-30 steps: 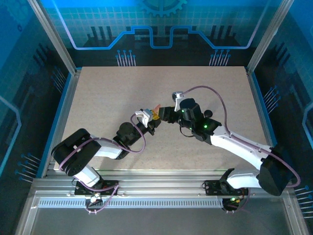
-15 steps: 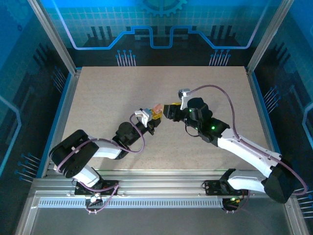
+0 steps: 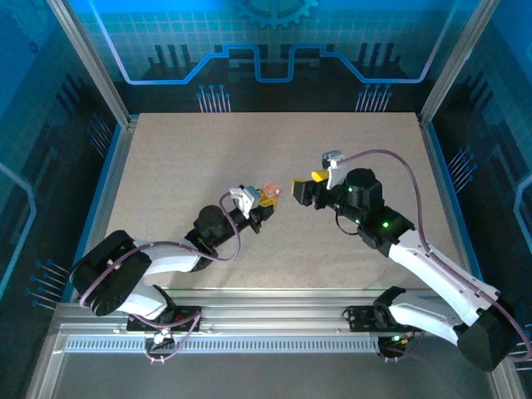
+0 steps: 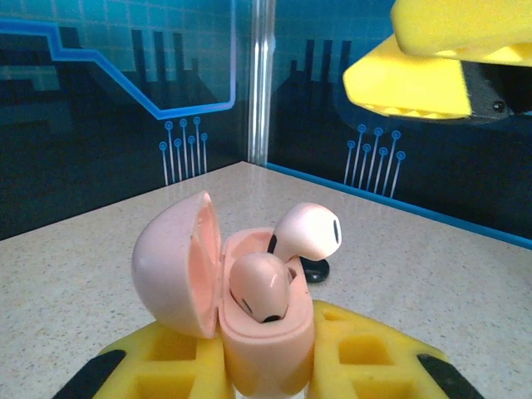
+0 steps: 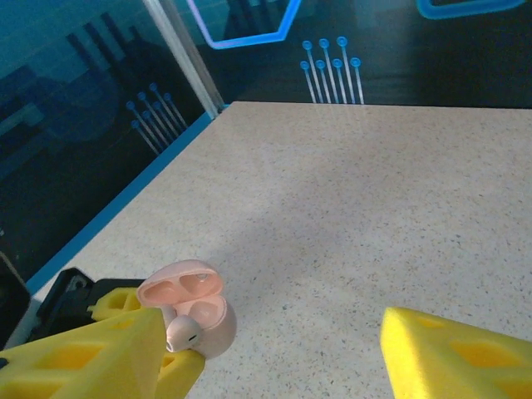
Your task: Insert the wireless bluetooth earbuds into the charging case
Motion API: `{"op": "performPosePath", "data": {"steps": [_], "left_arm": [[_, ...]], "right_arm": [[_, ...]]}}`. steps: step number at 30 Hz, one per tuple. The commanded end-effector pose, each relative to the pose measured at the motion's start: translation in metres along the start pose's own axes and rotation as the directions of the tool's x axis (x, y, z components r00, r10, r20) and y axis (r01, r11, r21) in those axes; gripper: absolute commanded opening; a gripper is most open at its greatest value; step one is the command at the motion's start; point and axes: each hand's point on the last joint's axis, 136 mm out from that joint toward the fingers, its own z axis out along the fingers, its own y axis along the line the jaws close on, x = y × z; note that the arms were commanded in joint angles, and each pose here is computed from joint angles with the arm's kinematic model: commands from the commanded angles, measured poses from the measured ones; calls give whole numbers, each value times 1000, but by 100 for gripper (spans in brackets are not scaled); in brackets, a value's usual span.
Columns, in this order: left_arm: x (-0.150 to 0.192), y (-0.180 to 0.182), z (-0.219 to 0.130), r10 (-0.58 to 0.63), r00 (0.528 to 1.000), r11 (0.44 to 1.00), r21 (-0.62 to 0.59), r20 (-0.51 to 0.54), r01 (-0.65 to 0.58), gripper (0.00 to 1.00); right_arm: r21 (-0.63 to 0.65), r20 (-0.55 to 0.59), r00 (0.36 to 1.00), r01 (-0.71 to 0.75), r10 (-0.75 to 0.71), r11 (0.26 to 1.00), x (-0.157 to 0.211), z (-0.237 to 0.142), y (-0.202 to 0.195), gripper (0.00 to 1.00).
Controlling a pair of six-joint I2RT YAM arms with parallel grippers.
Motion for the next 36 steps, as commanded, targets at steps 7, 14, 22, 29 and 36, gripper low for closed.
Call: {"op": "performPosePath", "data": {"steps": [7,14,22,29,36], "left_arm": [[-23,-24,-4,34,999,991,130,-2,-34,17],[-23,-39,-14,104,994,972,212,-24,-97,17],[-19,-51,-22,226,974,934,286,-13,-213,18],[-18,-44,-22,273,962,934,242,-14,-262,18],[-18,-43,-22,273,962,936,234,-12,-263,18]], "right_arm": [[-210,-82,963,234,-255,949,21,-19,22,72],[-290,-14,880,451,-475,844,32,-33,31,75],[-369,4,776,587,-630,721,55,-33,33,78],[-386,7,761,601,-649,700,58,-25,38,81],[-399,-40,812,521,-582,755,59,-10,40,90]]}}
